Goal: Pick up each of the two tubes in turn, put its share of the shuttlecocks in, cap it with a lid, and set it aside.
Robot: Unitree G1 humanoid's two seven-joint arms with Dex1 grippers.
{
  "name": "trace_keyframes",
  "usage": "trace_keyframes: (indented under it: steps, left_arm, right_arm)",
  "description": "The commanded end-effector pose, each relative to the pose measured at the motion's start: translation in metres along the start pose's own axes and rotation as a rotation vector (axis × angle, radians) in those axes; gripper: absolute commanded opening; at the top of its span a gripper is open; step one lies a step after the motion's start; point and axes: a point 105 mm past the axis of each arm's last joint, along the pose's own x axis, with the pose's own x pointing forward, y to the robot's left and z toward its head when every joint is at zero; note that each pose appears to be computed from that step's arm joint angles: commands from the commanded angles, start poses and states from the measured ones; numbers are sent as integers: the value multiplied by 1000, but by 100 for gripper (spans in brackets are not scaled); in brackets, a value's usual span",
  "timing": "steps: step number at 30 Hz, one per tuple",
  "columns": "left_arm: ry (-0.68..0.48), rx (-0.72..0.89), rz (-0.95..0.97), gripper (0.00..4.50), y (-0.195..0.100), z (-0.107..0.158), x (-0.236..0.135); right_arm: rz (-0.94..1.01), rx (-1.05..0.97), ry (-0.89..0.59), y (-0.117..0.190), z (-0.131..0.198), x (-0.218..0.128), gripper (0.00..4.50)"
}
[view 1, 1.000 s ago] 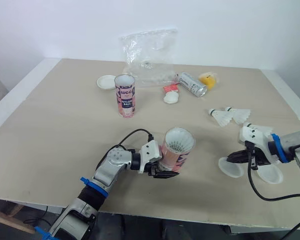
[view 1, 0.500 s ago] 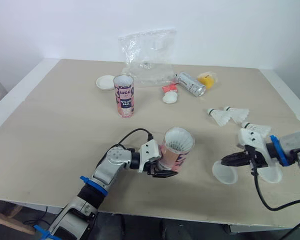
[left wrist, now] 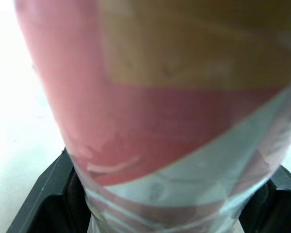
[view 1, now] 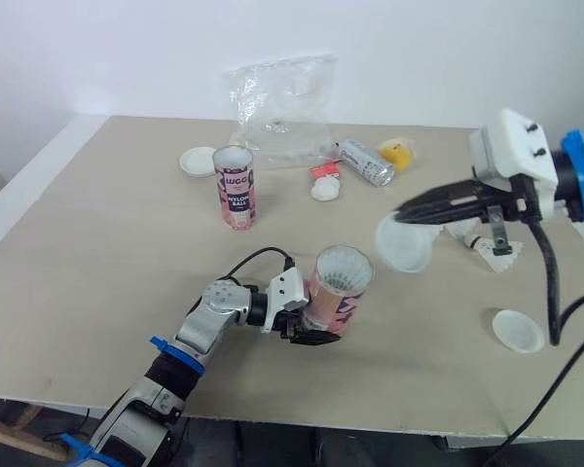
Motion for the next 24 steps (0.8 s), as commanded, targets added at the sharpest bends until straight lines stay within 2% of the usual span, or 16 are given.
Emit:
trace_keyframes:
  steps: [1,5,14,24]
  left_arm:
    - [80,-55,-34,328,-10,-22,3]
    - [85,-52,-27,328,-9,-24,3]
    - [88,-56,4,328,-5,-24,0]
    - [89,-70,22,328,-4,-26,-2]
  right_arm:
    - [21,-29,-16,-1,11,4,5]
    - [79,-60,-29,1,14,17,5]
    - [129,-90,-7,2,0,37,5]
    - [174,-122,-5,6,-5,44,5]
